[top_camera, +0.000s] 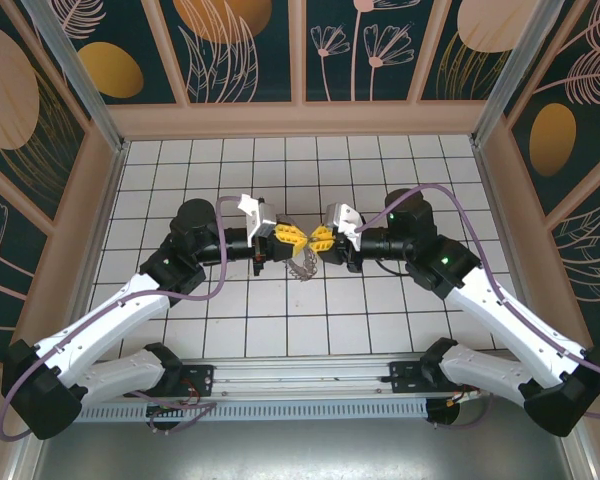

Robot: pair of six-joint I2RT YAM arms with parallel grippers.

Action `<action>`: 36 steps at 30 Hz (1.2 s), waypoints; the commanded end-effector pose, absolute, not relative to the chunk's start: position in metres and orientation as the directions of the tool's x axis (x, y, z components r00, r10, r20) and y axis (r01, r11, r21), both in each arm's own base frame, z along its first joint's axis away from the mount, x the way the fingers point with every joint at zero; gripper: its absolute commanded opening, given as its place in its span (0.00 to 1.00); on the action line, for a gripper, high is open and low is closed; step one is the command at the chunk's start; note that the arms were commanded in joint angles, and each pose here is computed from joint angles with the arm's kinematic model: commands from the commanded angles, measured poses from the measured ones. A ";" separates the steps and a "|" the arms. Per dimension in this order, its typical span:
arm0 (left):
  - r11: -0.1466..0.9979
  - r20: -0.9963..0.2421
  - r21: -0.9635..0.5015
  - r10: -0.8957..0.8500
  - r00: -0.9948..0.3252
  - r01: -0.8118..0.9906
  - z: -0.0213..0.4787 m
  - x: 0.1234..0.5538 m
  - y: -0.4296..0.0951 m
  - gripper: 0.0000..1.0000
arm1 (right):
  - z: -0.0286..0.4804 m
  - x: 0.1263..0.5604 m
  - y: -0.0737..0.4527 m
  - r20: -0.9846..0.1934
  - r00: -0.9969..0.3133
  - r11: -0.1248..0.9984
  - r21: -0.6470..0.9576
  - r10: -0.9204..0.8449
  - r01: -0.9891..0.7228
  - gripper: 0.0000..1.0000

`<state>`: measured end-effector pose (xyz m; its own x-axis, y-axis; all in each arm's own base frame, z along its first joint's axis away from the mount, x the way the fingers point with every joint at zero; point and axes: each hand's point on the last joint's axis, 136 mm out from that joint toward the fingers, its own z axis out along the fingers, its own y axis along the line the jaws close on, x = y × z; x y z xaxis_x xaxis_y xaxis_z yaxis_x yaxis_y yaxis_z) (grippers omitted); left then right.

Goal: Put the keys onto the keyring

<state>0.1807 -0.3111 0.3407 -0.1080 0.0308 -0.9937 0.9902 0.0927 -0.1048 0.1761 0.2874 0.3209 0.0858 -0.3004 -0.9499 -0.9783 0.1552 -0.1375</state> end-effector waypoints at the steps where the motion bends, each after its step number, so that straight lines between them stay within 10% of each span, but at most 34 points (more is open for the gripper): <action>1: 0.056 -0.995 0.036 -0.094 0.041 0.998 0.396 0.166 -0.306 0.00 | 0.315 0.180 0.282 -0.948 0.067 0.191 -0.131 -0.311 -0.973 0.12; 36: 0.112 -0.989 0.032 -0.138 0.047 0.993 0.404 0.173 -0.302 0.00 | 0.287 0.188 0.297 -0.905 0.186 0.267 -0.302 -0.383 -0.915 0.00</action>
<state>0.1831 -0.3080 0.3628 -0.0590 -0.0317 -0.9978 0.9908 0.1204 -0.0624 0.1855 0.2945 0.3021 0.1663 -0.3398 -0.9257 -0.9293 0.2600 -0.2624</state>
